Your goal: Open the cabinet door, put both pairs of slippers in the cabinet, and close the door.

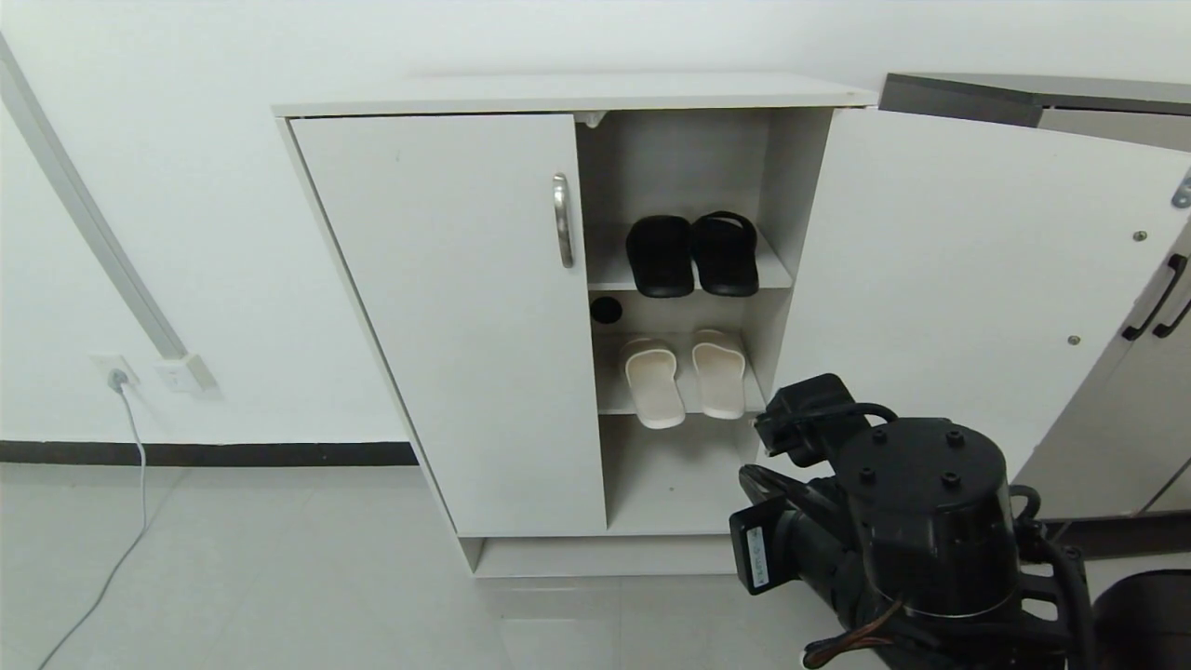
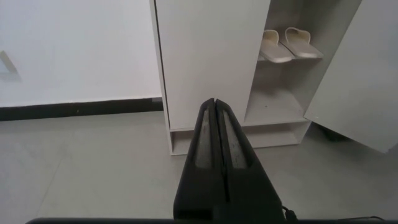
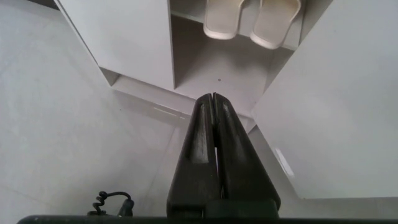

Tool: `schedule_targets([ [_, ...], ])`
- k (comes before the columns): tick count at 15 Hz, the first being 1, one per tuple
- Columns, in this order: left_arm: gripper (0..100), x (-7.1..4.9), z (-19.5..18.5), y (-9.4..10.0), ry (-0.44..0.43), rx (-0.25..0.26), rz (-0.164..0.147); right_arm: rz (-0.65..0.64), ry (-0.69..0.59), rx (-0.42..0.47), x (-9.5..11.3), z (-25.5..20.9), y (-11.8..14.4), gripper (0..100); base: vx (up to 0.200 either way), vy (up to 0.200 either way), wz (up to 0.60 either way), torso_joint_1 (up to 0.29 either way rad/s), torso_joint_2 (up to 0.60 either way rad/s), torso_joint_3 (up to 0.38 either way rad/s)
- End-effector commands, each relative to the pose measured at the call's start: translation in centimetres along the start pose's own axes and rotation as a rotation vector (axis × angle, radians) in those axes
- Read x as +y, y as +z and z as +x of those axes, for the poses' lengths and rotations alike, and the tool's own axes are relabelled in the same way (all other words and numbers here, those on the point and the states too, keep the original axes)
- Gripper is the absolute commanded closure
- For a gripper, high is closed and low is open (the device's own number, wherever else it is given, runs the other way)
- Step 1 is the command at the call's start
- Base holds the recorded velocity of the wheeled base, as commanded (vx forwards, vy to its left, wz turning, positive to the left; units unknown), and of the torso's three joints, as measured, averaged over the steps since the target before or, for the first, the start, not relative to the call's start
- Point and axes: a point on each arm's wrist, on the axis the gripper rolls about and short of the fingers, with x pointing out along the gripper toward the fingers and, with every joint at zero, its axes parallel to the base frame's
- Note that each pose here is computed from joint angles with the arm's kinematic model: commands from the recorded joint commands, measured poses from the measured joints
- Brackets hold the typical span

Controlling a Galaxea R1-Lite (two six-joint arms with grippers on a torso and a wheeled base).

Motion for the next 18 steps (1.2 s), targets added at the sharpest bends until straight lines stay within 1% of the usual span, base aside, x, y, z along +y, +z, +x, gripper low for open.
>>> schedule_targets([
  [1, 100, 0.0, 0.02, -0.03, 0.0, 0.002, -0.001, -0.008, -0.002, 0.004, 0.02, 0.03, -0.17, 100, 0.0, 0.0, 0.0, 0.0, 0.0, 0.0],
  [4, 100, 0.0, 0.01, 0.01, 0.0, 0.001, 0.001, -0.015, -0.003, 0.008, -0.02, 0.02, -0.29, 100, 0.0, 0.0, 0.0, 0.0, 0.0, 0.0],
  [8, 100, 0.0, 0.01, 0.01, 0.0, 0.001, -0.001, -0.016, -0.006, 0.009, -0.03, 0.02, -0.34, 100, 0.0, 0.0, 0.0, 0.014, -0.21, -0.299],
  [11, 100, 0.0, 0.01, -0.01, 0.0, 0.002, -0.001, -0.016, -0.008, 0.01, -0.08, -0.02, -0.38, 100, 0.0, 0.0, 0.0, 0.043, -0.55, -0.369],
  [18, 100, 0.0, 0.01, -0.01, -0.001, 0.002, 0.0, -0.019, -0.008, 0.012, -0.05, 0.03, -0.48, 100, 0.0, 0.0, 0.0, 0.129, -0.47, -0.342],
])
